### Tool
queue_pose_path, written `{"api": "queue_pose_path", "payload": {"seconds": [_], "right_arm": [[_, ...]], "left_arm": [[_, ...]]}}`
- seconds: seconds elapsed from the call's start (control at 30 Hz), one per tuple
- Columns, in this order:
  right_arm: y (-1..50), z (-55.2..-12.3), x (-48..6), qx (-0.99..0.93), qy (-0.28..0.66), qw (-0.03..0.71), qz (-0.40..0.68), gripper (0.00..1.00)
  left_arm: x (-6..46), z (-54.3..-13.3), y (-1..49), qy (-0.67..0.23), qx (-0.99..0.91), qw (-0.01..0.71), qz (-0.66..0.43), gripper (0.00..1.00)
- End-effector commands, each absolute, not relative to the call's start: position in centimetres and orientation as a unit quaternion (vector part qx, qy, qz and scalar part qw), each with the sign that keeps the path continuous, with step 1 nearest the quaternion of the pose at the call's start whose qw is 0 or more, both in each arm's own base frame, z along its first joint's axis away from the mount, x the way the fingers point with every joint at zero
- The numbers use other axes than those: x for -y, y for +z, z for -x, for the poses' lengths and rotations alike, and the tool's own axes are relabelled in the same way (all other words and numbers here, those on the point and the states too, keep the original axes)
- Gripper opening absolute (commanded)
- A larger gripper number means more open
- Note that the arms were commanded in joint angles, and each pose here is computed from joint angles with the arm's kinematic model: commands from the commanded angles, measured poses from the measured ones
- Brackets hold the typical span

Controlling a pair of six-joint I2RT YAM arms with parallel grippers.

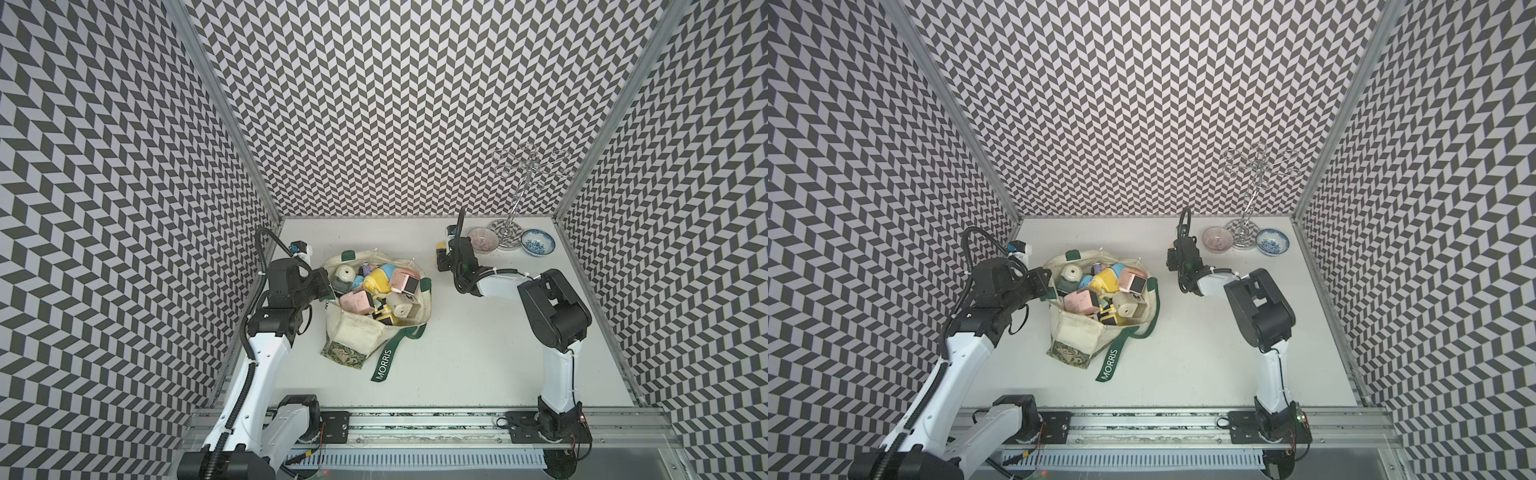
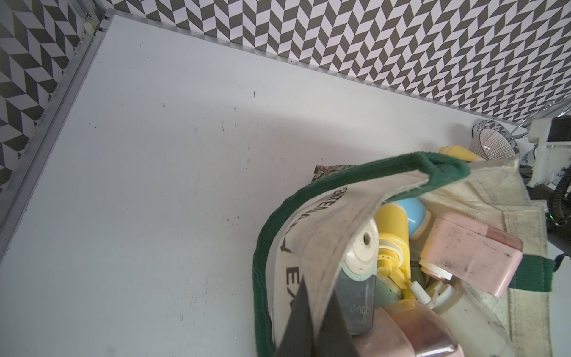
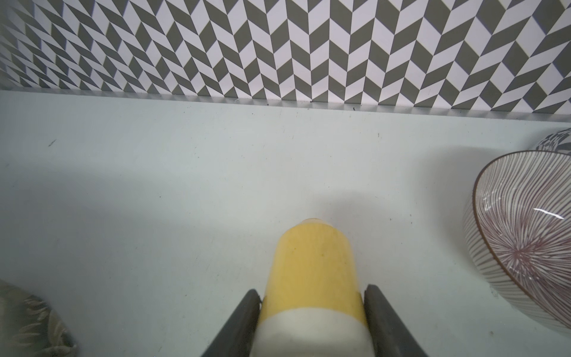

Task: Take out the pencil sharpeners from the tote bags
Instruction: Place the pencil sharpener at the center of the board.

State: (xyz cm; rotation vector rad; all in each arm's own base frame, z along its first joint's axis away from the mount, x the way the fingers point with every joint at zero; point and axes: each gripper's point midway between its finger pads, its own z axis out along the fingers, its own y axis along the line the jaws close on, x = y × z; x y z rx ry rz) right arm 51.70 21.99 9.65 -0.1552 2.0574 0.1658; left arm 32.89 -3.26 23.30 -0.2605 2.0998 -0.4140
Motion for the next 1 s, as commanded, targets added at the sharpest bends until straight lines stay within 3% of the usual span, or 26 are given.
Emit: {"api": "queue_pose_path", "payload": {"seconds": [0.0, 0.53, 0.97], "right_arm": [[10.8, -52.5, -22.4, -0.841, 0.076, 0.531, 0.060, 0.21], [10.1, -50.8, -23.3, -0.843, 0.067, 0.529, 0.067, 0.35], [9.9, -49.7, -23.8, -0.851, 0.085, 0.514, 0.063, 0.54]], "left_arm": [[3.4, -32.9, 25.0, -0.169, -0.843, 0.502, 0.094, 0.00], [3.6, -32.9, 25.1, -0.169, -0.843, 0.502, 0.090, 0.00], [3.7, -32.8, 25.1, -0.167, -0.844, 0.502, 0.088, 0.00]]}}
